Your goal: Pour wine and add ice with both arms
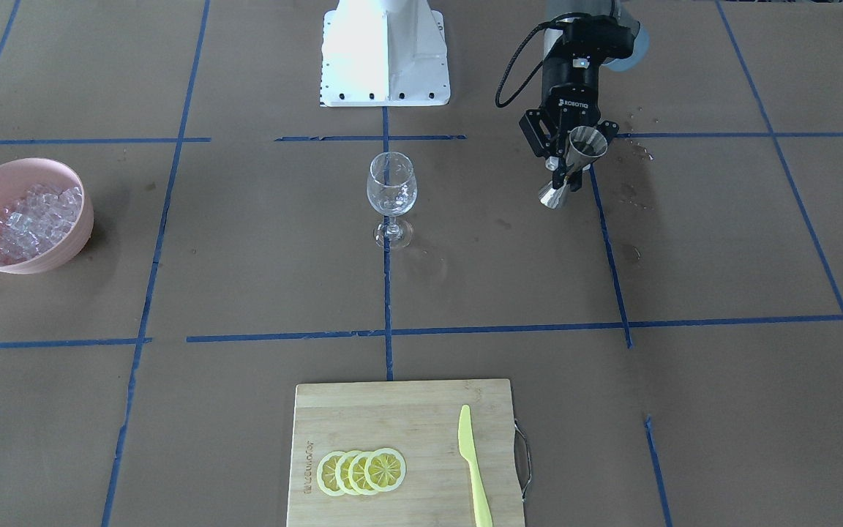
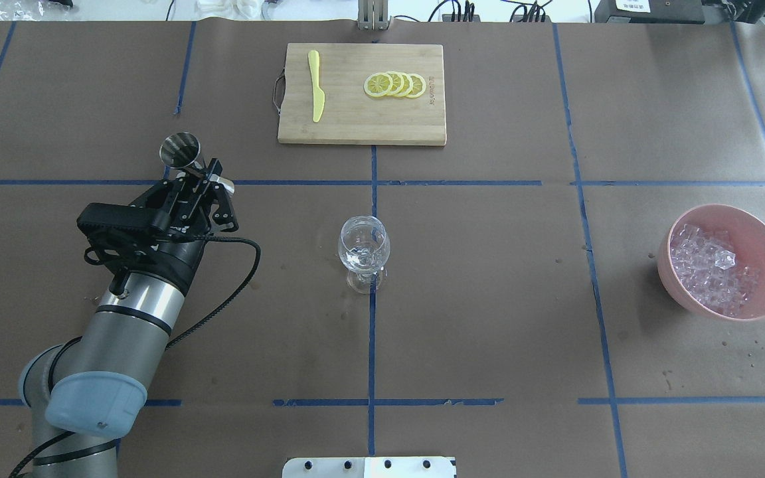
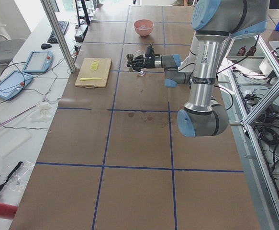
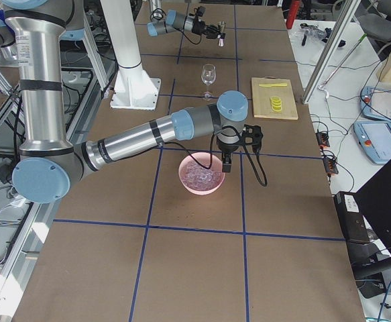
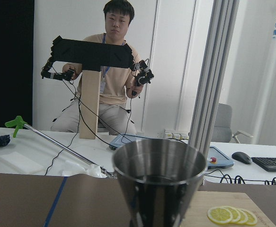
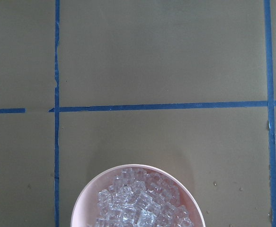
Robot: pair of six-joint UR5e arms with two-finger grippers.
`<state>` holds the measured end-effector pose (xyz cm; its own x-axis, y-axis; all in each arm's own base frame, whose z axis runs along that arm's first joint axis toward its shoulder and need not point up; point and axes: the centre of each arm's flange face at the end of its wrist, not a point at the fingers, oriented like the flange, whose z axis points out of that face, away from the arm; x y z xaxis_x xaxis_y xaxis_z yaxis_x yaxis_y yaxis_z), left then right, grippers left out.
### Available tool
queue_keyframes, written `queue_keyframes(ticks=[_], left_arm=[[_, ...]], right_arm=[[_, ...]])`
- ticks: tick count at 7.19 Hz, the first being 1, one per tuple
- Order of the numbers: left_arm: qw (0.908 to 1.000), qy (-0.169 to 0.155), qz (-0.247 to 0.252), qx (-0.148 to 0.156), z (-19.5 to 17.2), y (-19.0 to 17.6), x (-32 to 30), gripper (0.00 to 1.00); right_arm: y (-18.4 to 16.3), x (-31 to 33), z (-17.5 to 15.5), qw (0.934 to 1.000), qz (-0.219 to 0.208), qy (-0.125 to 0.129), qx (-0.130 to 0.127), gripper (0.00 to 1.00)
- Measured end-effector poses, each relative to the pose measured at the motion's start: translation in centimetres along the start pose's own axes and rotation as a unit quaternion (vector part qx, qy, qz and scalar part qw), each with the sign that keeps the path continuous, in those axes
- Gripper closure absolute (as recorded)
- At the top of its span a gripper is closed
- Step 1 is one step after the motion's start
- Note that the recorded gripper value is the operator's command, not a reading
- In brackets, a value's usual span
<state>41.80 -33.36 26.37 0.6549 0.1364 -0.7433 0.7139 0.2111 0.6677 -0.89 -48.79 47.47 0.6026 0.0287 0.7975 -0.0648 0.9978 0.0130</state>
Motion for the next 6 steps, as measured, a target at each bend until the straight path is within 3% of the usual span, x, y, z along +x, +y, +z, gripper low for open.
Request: queue_keyframes(ticks=[3,6], left_arm=[[0.9968,0.012,0.079,0.004,0.3,-1.5,3.3,1.0],[0.9945,0.029,0.101,-0.003,0.1,-1.9,4.4,1.0]], right_arm=[[-0.1,-0.6,0.2,1.0,-0.001,0.003,-0.001,0.0],[1.1,-4.7,2.9,0.9983,0.001,0.057,0.0,0.0]])
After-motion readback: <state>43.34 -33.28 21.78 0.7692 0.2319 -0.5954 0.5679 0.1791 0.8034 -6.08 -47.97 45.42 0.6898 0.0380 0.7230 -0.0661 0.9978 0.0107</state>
